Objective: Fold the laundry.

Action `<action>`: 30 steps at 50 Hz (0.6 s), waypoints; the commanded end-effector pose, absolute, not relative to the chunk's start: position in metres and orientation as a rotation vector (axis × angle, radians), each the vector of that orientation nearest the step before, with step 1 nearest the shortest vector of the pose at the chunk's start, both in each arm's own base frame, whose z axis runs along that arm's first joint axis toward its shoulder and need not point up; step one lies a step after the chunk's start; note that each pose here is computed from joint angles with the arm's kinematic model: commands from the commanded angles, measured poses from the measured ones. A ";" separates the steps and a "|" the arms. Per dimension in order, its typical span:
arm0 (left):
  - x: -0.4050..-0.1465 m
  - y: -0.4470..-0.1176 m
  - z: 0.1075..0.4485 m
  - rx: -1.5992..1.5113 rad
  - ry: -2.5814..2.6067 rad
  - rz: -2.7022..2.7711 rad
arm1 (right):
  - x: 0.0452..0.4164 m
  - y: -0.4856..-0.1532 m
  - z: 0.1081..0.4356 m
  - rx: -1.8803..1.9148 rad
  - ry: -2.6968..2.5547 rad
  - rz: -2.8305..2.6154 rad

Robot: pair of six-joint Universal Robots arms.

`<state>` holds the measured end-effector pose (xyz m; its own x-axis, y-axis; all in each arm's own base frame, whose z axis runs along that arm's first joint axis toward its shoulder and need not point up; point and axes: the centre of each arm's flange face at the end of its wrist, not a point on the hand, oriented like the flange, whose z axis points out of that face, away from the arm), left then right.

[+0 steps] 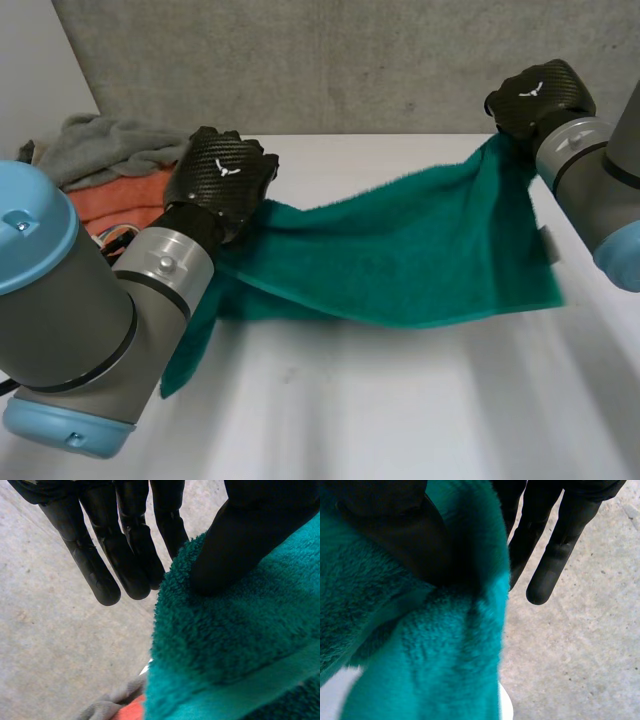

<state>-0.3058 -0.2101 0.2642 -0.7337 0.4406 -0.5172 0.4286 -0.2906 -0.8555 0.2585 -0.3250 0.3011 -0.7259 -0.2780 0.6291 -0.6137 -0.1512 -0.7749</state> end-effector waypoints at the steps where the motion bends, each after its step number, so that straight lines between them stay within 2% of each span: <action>1: -0.320 -0.229 0.218 -1.204 -1.977 2.108 | 0.263 -0.346 0.243 1.090 -1.994 1.848; 8: -0.335 -0.256 0.172 -1.253 -2.057 2.012 | 0.271 -0.362 0.184 1.139 -2.082 1.748; 11: -0.341 -0.266 0.168 -1.247 -2.055 2.024 | 0.272 -0.371 0.181 1.097 -2.040 1.808; 16: -0.351 -0.284 0.178 -1.201 -2.002 2.100 | 0.266 -0.383 0.204 0.895 -1.904 1.948; 23: -0.353 -0.283 0.196 -1.172 -1.965 2.145 | 0.251 -0.354 0.258 0.916 -1.857 2.050; 27: -0.344 -0.271 0.222 -1.145 -1.941 2.172 | 0.243 -0.326 0.259 1.054 -1.971 1.949; 30: -0.336 -0.259 0.227 -1.150 -1.957 2.148 | 0.231 -0.314 0.249 1.103 -2.100 1.816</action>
<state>-0.3503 -0.2807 0.2059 -0.7275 0.4653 -0.5043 0.4549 -0.2232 -0.8621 0.2485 -0.3463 0.2570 -0.7657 -0.2683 0.5846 -0.5668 -0.1483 -0.8104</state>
